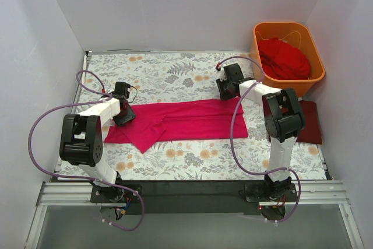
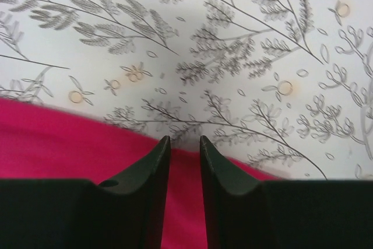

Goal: Fold and stack the t-shirts
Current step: Fold the tshirt

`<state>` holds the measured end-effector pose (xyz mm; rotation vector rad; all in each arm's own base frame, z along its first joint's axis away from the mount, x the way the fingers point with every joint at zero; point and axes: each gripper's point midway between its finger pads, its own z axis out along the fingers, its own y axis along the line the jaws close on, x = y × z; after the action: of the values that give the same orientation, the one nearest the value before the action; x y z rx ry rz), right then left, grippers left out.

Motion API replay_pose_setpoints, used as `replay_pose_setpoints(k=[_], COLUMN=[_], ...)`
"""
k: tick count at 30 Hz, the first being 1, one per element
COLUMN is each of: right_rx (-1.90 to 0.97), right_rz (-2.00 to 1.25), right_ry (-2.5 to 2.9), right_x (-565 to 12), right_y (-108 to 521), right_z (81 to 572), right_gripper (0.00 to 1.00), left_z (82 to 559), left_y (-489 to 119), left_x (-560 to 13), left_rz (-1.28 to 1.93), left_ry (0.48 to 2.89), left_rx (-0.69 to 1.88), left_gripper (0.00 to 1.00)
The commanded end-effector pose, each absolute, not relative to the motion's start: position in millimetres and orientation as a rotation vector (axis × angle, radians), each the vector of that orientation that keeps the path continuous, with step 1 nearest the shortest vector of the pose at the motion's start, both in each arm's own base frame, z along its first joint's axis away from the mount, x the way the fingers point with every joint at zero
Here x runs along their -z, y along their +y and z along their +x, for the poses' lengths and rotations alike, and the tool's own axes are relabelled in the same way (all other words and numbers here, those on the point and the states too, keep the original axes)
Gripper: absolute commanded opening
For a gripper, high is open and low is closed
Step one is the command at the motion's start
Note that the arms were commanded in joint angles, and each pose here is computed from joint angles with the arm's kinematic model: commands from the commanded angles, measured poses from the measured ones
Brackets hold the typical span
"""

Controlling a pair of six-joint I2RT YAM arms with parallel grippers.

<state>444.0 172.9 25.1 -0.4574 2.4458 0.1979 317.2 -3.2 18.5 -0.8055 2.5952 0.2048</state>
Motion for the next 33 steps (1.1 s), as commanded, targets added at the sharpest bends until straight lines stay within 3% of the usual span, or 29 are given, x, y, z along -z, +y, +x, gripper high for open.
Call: replay_pose_setpoints(k=[1,4,9,20,33], right_rx=[-0.066,-0.118,-0.222,-0.238,-0.107], right_rz=[-0.414,-0.401,-0.346,-0.262,-0.183], right_ry=[2.509,2.425,2.4,2.562,2.545], right_x=[-27.1,-71.4,-94.1,-27.6,-23.8], right_y=[141.5,147.7,154.5,134.8,94.8], right_z=[445.8,446.6,427.4,364.5,348.4], right_gripper=[0.33,0.34,0.34,0.33,0.34], left_z=[289.9,294.3,294.9,291.5,289.2], left_y=[8.9,5.9,4.4,7.7,9.4], left_x=[-8.3,-11.0,-8.8,-8.8,-8.5], left_rz=[-0.815,-0.811,-0.807,-0.814,-0.821], left_ry=[2.661,2.65,2.659,2.654,2.656], left_rx=[-0.308,-0.276,-0.267,-0.294,-0.31], left_gripper=[0.42,0.43,0.43,0.43,0.43])
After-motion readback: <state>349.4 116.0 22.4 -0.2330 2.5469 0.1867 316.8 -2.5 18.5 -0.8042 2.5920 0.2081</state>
